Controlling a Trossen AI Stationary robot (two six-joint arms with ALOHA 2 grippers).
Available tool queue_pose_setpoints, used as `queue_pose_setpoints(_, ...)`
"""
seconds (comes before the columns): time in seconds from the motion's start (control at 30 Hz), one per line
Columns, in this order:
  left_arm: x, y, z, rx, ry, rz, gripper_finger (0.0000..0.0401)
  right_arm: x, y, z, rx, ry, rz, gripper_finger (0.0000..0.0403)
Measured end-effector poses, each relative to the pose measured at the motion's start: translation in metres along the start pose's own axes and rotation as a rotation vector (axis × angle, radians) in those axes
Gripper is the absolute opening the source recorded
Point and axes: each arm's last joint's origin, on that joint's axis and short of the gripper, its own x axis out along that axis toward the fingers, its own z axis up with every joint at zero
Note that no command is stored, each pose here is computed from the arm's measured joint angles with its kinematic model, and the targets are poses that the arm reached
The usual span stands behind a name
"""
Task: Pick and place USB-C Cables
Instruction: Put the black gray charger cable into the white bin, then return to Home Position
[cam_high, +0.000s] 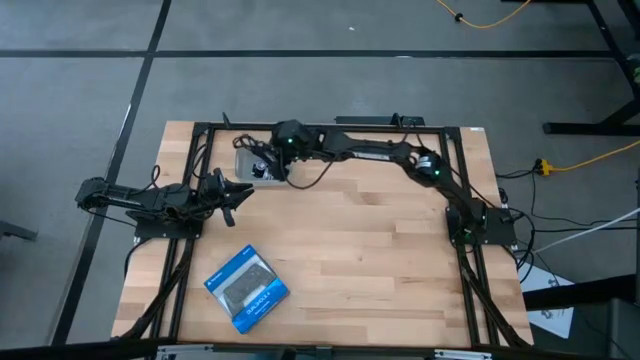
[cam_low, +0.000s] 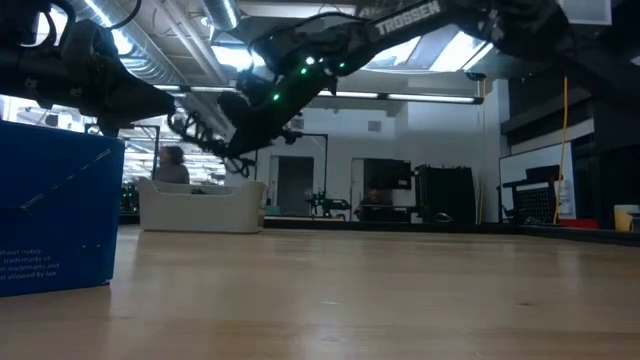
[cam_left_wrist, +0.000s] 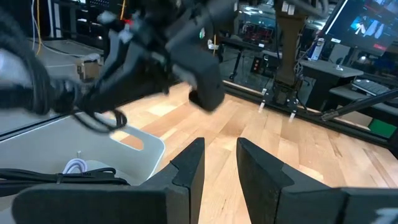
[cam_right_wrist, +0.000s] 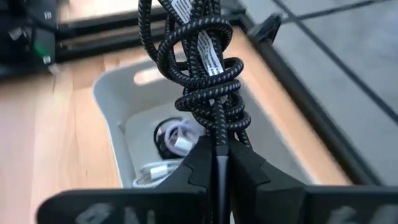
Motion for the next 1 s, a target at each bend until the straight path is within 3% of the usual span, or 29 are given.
queue_pose_setpoints(0.27,0.0,0.0,0.0,0.0,0.0,0.0,0.0086,0.013,-0.001,-0.015,0.016,0.089,0.041,0.0063)
queue_pose_setpoints(0.67,0.0,0.0,0.0,0.0,0.0,0.0,0.0086,0.012,0.0,-0.014,0.017,0.084,0.044,0.0138)
queue_pose_setpoints(1.0,0.0,0.0,0.0,0.0,0.0,0.0,0.0086,-0.037,-0.003,0.022,-0.01,0.023,0.047,0.014)
